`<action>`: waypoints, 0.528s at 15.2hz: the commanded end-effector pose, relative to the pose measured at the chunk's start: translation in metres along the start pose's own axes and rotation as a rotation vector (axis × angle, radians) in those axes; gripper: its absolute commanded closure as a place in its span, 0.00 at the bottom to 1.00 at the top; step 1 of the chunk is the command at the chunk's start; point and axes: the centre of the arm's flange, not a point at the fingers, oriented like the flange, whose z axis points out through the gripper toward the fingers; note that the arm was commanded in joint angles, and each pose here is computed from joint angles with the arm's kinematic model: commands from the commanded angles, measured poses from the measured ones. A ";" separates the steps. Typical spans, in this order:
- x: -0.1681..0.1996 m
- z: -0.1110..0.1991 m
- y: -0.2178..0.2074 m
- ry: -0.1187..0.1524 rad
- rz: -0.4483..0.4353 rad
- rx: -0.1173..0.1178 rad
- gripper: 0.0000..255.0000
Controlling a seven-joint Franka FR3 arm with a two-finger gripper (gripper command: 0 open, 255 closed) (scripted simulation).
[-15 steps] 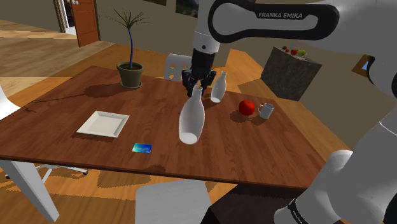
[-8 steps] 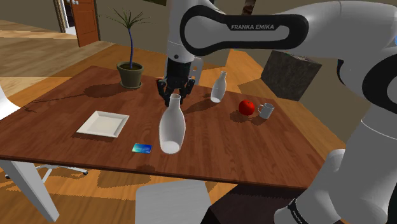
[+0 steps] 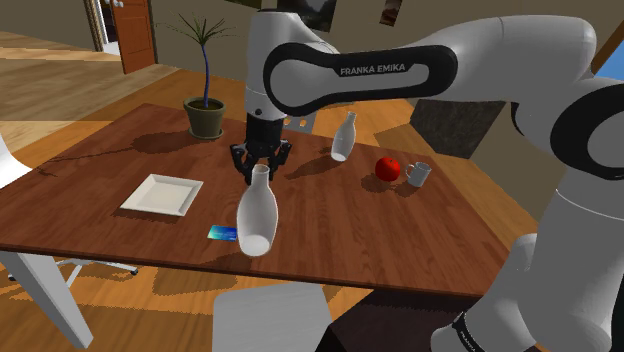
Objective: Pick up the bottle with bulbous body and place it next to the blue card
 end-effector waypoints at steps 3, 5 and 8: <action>0.001 0.021 0.000 0.001 0.000 0.001 1.00; 0.001 0.028 0.000 0.001 0.000 0.001 1.00; 0.001 0.028 0.000 0.001 0.000 0.001 1.00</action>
